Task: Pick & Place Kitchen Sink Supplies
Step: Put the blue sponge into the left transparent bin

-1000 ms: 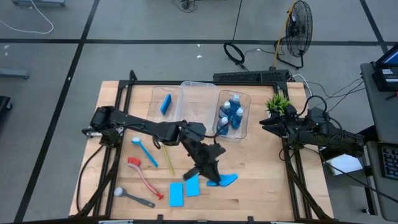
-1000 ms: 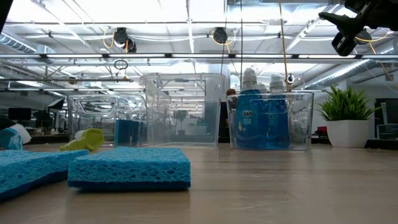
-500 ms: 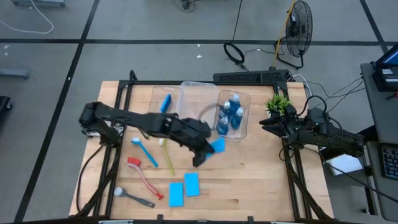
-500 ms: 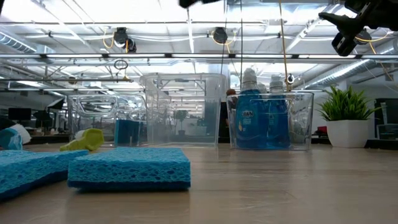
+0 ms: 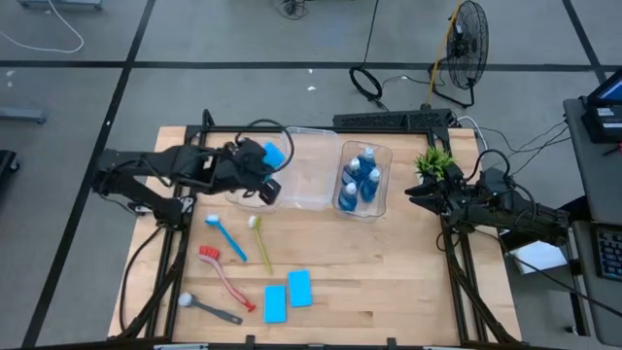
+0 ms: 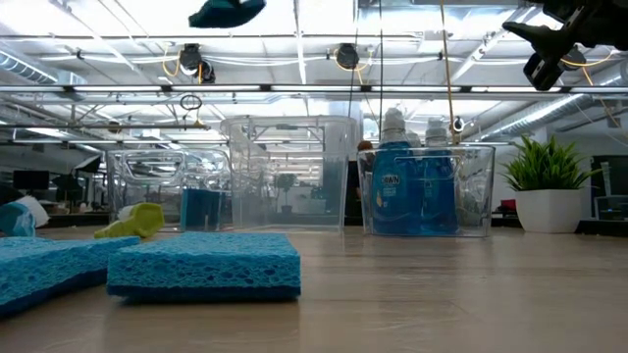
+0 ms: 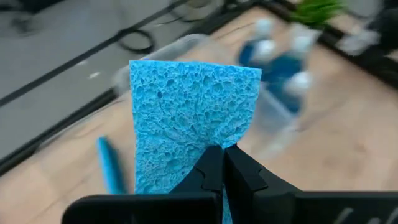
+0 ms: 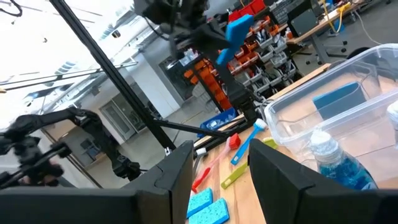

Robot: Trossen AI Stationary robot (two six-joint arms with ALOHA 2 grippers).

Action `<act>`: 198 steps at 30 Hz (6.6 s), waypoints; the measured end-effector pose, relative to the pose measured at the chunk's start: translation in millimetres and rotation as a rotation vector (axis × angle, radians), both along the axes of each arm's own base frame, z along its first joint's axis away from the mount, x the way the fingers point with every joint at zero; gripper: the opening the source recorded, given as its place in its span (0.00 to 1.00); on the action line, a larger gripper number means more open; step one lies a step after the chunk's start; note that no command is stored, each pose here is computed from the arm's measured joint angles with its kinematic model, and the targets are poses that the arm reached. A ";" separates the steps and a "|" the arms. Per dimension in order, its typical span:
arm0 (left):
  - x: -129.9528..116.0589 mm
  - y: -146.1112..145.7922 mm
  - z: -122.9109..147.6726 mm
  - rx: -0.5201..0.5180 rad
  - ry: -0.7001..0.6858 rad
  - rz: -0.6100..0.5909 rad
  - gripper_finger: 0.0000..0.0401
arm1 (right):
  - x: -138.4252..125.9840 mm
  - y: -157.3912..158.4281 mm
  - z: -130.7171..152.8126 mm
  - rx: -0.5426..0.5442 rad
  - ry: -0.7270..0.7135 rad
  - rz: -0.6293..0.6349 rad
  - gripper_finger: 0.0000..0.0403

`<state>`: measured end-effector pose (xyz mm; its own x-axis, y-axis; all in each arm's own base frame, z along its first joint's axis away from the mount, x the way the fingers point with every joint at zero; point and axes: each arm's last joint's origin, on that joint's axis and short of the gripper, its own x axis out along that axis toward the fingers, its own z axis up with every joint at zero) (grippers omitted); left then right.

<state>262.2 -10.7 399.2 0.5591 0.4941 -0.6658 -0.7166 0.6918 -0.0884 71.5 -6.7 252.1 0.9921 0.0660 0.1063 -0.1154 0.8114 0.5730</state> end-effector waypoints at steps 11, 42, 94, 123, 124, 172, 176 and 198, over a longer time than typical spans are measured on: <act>-13.6 52.0 -12.5 0.017 0.185 0.163 0.00 | 0.0 0.0 0.1 0.000 -0.001 0.000 0.35; -45.8 145.3 -117.4 -0.291 -0.034 0.106 0.00 | 0.1 0.0 -0.6 0.002 0.006 0.000 0.35; -58.7 125.9 -204.0 -0.572 -0.056 0.240 0.00 | 0.1 -1.6 -0.5 0.008 0.005 -0.056 0.35; -50.2 134.0 -227.7 -0.540 0.037 0.304 0.01 | 0.1 -2.3 -0.4 0.010 0.004 -0.077 0.35; -50.2 133.9 -227.6 -0.540 0.037 0.304 0.00 | 0.1 -2.3 -0.4 0.010 0.004 -0.077 0.35; -88.3 106.6 -143.3 -0.503 -0.364 0.157 0.49 | 0.1 -2.2 -0.4 0.039 0.005 -0.073 0.35; -96.8 92.2 -128.0 -0.514 -0.441 0.077 0.45 | 0.1 -2.2 -0.4 0.038 0.005 -0.073 0.35; -86.8 -9.5 -109.6 -0.669 -0.567 -0.083 0.02 | 0.1 -2.2 -0.4 0.036 0.005 -0.073 0.35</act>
